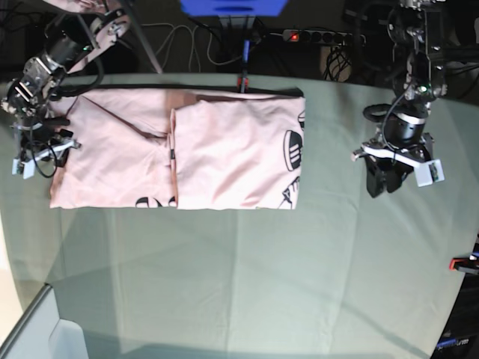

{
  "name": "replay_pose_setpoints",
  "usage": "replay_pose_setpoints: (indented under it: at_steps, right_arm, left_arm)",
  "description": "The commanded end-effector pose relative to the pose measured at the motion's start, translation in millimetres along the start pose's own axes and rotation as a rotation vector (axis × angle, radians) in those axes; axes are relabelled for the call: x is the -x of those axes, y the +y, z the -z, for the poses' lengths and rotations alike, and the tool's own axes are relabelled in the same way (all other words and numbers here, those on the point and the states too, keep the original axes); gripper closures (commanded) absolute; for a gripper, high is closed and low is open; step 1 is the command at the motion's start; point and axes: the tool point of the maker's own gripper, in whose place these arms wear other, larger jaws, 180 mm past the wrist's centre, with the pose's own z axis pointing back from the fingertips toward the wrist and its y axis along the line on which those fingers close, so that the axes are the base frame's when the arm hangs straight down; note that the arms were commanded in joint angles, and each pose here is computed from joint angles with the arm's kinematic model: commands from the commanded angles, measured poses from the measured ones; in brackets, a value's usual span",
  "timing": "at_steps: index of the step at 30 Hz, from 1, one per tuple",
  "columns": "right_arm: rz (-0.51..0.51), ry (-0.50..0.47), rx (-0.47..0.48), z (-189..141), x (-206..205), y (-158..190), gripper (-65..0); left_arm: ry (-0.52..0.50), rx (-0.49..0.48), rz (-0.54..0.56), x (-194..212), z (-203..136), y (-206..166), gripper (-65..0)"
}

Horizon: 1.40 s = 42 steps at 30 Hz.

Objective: Layout the t-shirt on the table in an organized manner, then fold the t-shirt properly
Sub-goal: 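Lower the folded end with the left gripper onto the t-shirt and release, then grasp the strip end with the right gripper and lift it over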

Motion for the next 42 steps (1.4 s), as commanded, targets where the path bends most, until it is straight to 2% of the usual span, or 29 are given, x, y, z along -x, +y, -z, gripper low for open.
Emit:
replay_pose_setpoints:
  at_steps: [1,4,8,16,24,27,31,36,42]
  right_arm:
    - [-0.022,-0.009,0.000,-2.0,-9.6,-1.6,-13.7]
    - [-0.026,-0.030,0.006,-5.1,-15.8,1.4,0.0]
    - [-0.053,-0.062,0.040,-16.6,-25.6,-7.1,0.0]
    - [-0.083,-0.150,0.087,-42.7,-49.4,2.8,0.0]
    - [-0.117,-0.132,0.149,-69.0,-62.1,5.7,0.0]
    - [-0.144,-0.128,0.172,-77.8,-71.2,3.9,0.0]
    - [-0.227,-0.085,0.097,-74.3,-65.3,33.2,0.0]
    - [-0.325,-0.141,-0.157,-86.0,-56.5,115.6,0.0]
    - [-0.456,-0.146,-0.390,-107.4,-36.3,202.2,0.0]
  left_arm:
    - [-0.050,0.015,0.006,-15.8,1.5,-2.6,-22.7]
    - [-0.050,0.017,0.006,-15.8,1.9,-3.5,-22.7]
    - [-0.052,0.014,0.006,-16.5,1.8,-2.5,-22.7]
    - [-0.054,0.013,0.006,-17.4,2.0,-2.2,-22.7]
    - [-0.046,0.007,0.012,-14.9,-0.6,1.4,-22.7]
    - [-0.057,-0.029,0.010,-19.0,-5.2,15.2,-22.7]
    - [-0.074,-0.060,0.010,-25.6,-8.6,27.5,-22.7]
    - [-0.091,-0.092,0.009,-32.4,-12.5,39.4,-22.7]
    - [-0.076,-0.118,0.013,-26.4,-23.7,48.9,-22.7]
